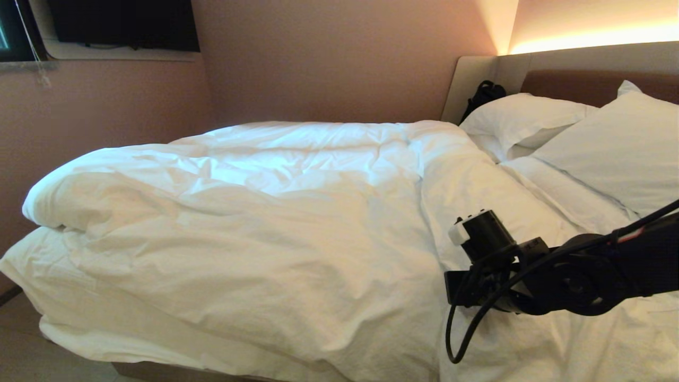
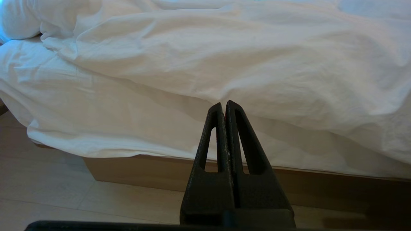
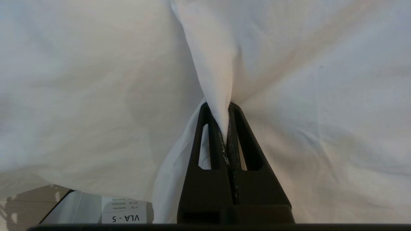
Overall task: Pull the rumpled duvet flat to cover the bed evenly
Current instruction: Flatten the corners of the folded blanket
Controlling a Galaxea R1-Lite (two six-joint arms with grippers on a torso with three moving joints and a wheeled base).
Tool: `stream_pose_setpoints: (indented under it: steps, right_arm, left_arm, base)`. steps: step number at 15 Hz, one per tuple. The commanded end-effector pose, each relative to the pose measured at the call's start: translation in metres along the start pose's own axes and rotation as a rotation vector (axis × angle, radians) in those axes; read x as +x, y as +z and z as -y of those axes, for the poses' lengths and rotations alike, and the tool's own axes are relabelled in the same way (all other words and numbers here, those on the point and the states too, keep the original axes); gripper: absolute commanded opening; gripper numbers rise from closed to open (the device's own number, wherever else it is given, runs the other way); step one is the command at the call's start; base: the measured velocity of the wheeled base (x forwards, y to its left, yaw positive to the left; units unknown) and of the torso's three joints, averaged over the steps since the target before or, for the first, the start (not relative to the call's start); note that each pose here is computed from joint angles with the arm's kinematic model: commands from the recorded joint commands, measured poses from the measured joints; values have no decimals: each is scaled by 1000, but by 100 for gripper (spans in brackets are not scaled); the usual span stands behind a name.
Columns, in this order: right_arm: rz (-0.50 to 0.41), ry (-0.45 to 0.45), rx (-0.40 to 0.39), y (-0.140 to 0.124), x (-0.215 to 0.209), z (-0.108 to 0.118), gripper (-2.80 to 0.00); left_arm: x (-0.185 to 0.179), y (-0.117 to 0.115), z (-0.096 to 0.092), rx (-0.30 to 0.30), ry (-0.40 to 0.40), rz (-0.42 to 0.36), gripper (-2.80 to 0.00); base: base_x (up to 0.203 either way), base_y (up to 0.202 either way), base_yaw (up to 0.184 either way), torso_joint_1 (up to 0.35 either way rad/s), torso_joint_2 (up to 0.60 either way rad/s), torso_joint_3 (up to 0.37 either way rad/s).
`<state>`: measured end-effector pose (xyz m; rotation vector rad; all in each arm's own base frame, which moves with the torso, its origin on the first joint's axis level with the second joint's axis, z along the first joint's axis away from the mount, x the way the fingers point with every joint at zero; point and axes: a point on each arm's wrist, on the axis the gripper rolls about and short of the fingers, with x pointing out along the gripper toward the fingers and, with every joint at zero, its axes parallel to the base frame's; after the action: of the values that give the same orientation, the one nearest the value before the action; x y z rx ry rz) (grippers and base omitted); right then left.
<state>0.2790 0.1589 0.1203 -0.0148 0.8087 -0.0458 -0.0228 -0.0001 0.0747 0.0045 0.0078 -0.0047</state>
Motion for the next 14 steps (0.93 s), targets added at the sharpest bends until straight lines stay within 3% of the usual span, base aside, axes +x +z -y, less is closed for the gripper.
stream_pose_setpoints:
  steps: [1,7,10,14]
  right_arm:
    - [5,0,4,1,-2,0,-280]
    - [35,62,-28,-2,-21,-13,-280]
    - [13,146,-63,-8,-28,-26,-280]
    - [-3,172,-66,-9,-27,-27,-280]
  left_arm:
    - [0,0,0,0,0,0,-280]
    - [0,0,0,0,0,0,-280]
    - [0,0,0,0,0,0,-280]
    - [0,0,0,0,0,0,-280]
  base:
    - [0,0,0,0,0,0]
    - [0,0,0,0,0,0]
    - [0,0,0,0,0,0]
    - [0,0,0,0,0,0]
